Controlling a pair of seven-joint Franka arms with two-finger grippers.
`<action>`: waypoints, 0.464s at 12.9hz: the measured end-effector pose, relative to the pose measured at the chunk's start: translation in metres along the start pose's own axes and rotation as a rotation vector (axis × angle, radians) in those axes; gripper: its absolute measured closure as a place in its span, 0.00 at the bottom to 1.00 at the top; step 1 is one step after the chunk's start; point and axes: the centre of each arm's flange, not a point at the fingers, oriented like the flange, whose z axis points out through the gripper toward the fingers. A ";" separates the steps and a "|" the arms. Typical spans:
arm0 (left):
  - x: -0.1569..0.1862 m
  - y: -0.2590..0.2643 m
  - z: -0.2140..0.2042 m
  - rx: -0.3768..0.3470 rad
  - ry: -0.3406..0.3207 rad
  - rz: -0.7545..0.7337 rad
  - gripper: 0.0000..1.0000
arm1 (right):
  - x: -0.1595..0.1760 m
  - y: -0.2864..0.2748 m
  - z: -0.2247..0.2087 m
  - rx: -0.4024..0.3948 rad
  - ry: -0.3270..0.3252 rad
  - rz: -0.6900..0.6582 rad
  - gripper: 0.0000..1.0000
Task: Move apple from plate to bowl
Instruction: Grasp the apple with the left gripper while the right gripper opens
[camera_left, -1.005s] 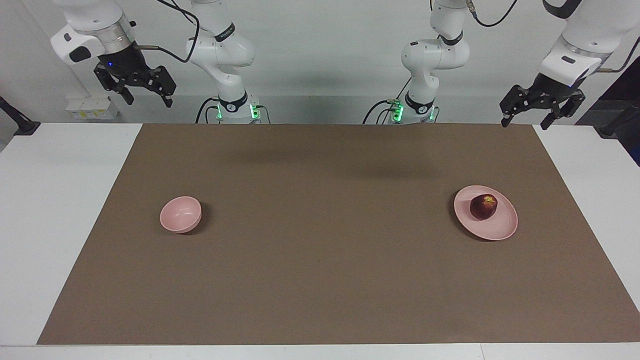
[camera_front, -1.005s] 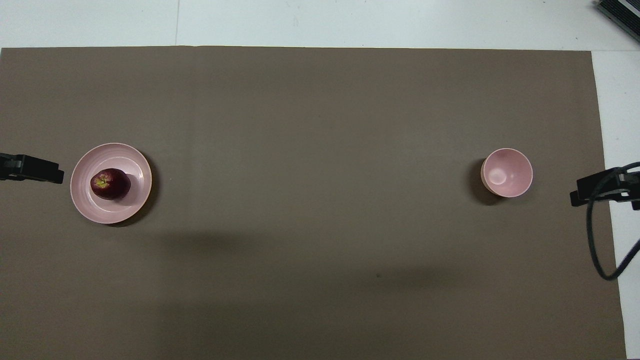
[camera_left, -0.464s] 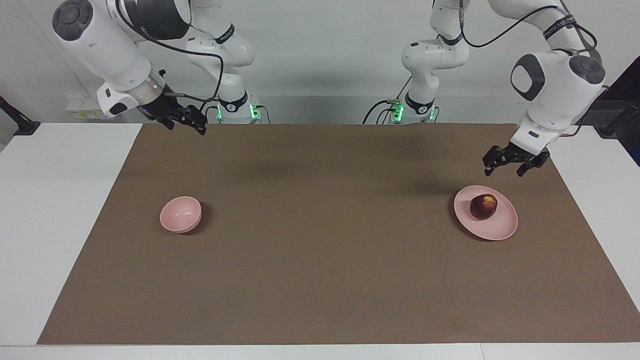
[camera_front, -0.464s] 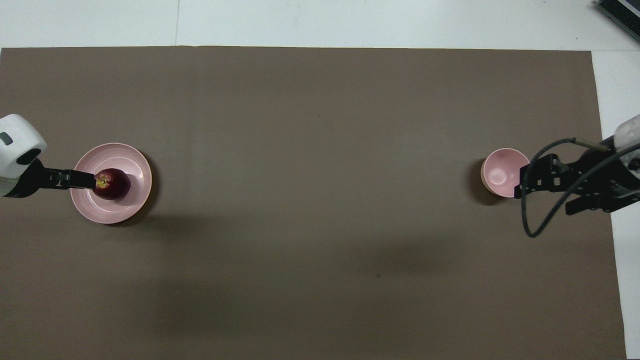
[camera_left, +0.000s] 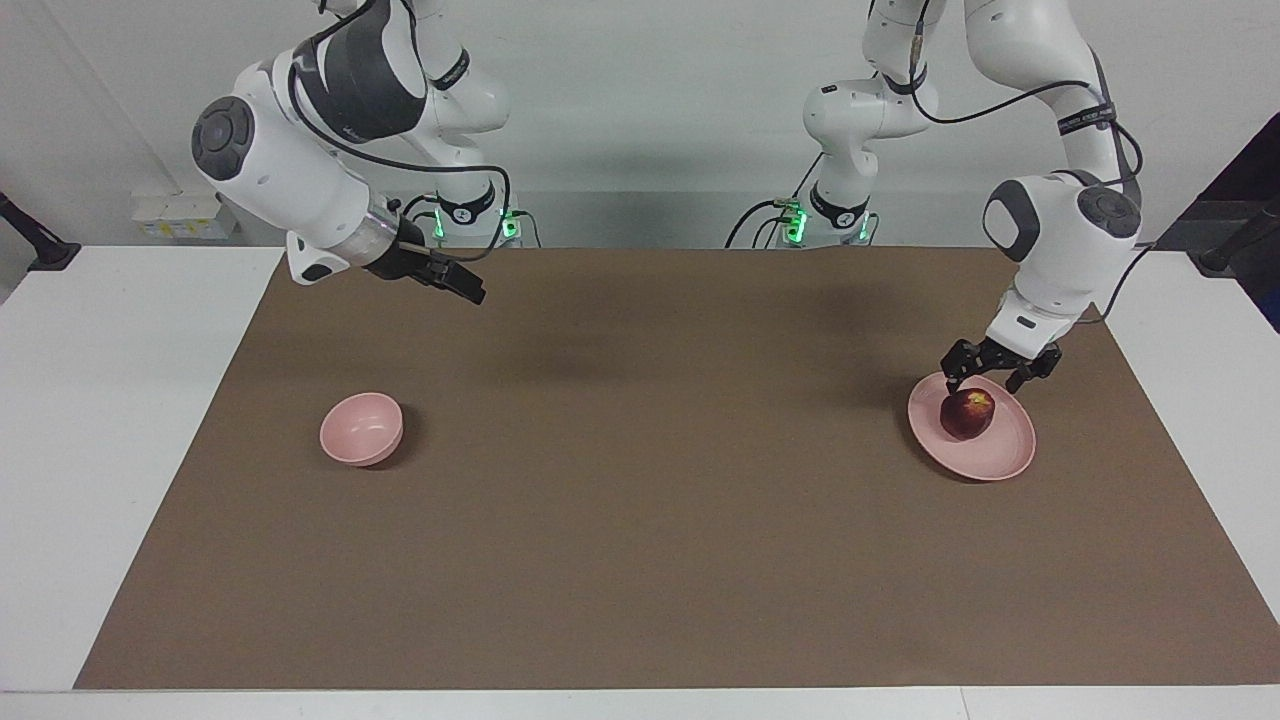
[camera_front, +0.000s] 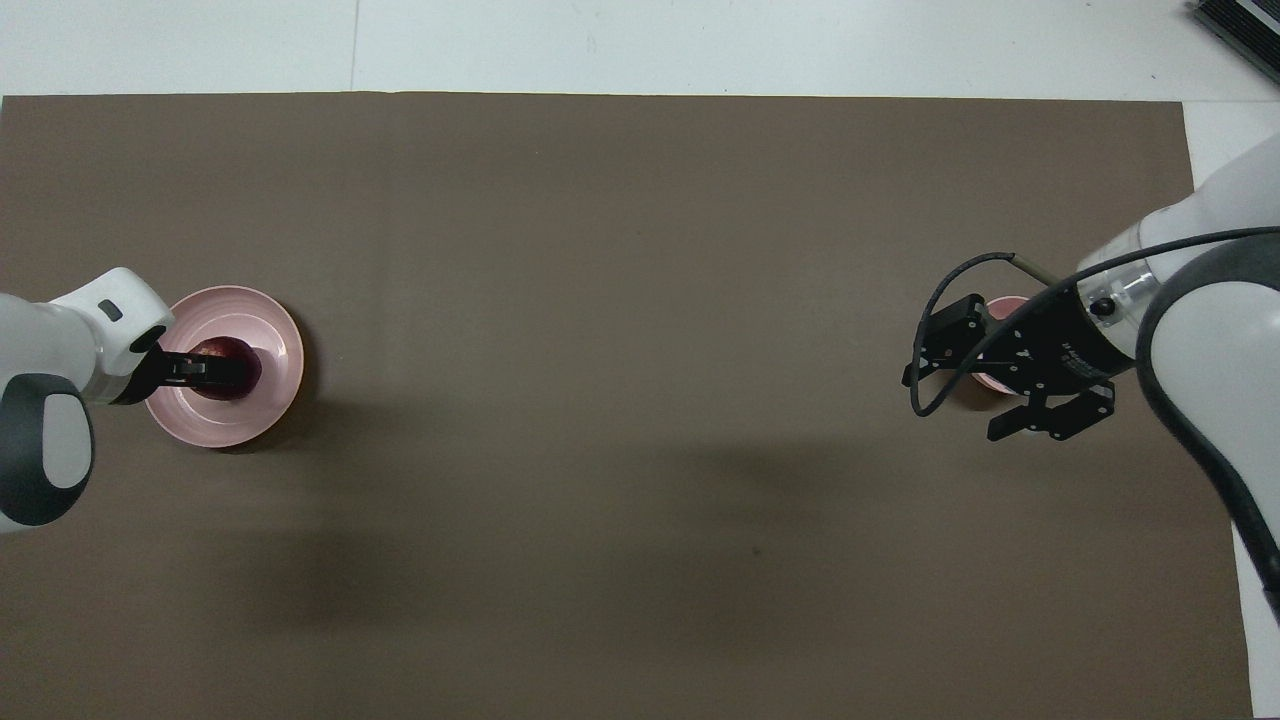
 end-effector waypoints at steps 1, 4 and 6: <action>-0.001 0.000 0.009 0.001 0.004 -0.005 0.00 | 0.000 -0.008 0.009 0.025 -0.019 0.042 0.00; 0.001 -0.001 0.013 0.003 0.021 -0.030 0.00 | -0.006 -0.027 0.032 0.096 -0.080 0.156 0.00; 0.001 -0.001 0.014 0.004 0.027 -0.035 0.22 | -0.008 -0.034 0.044 0.147 -0.129 0.222 0.00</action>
